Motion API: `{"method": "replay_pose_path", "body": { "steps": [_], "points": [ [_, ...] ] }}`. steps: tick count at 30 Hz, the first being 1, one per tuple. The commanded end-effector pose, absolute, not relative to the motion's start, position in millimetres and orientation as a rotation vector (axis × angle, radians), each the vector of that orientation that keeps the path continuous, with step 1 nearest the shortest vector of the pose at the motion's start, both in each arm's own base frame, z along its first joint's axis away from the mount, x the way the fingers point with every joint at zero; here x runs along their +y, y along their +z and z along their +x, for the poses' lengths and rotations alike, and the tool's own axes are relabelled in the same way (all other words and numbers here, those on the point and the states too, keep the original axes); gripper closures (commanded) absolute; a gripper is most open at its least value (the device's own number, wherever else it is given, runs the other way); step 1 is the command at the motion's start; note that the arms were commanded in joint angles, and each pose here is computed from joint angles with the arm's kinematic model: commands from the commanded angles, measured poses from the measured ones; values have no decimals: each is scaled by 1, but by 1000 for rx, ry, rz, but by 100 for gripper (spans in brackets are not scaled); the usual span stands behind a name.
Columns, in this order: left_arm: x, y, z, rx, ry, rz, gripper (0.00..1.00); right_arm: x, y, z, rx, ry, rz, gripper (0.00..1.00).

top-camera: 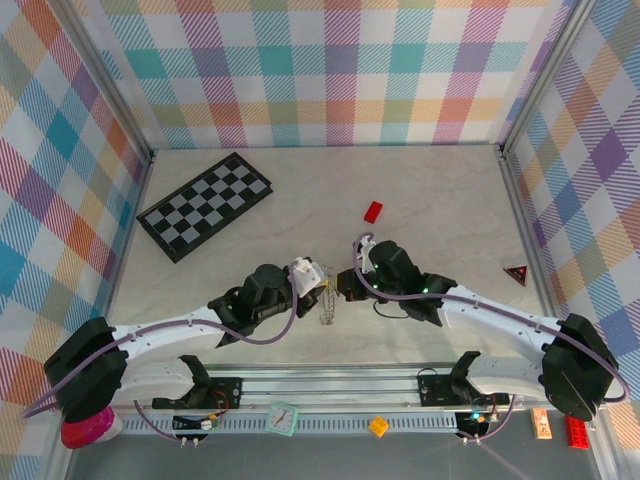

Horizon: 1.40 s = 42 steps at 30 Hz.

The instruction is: Put the keys on the keyring

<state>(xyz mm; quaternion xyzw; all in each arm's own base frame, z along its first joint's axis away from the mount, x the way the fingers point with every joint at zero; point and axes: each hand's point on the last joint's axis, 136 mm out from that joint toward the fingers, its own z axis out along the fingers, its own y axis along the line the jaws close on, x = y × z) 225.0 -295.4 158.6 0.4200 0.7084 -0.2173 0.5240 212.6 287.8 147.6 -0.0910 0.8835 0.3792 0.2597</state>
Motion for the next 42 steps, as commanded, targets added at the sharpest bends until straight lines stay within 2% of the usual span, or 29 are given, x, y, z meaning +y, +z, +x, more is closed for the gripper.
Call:
{"method": "replay_pose_path", "body": {
  "steps": [1,7,15,19,42],
  "points": [
    [-303,176,226,1632,-578,919,100,285,156,218,2354,1068,-151,100],
    [-309,174,223,1640,-626,922,100,292,163,215,2319,1111,-226,100],
    [-312,171,220,1708,-680,906,100,291,171,201,2184,939,-715,100],
    [-313,172,218,1720,-706,898,100,296,169,197,2169,926,-831,100],
    [-316,169,212,1731,-741,926,100,295,183,218,2095,848,-764,100]
  ]
}}
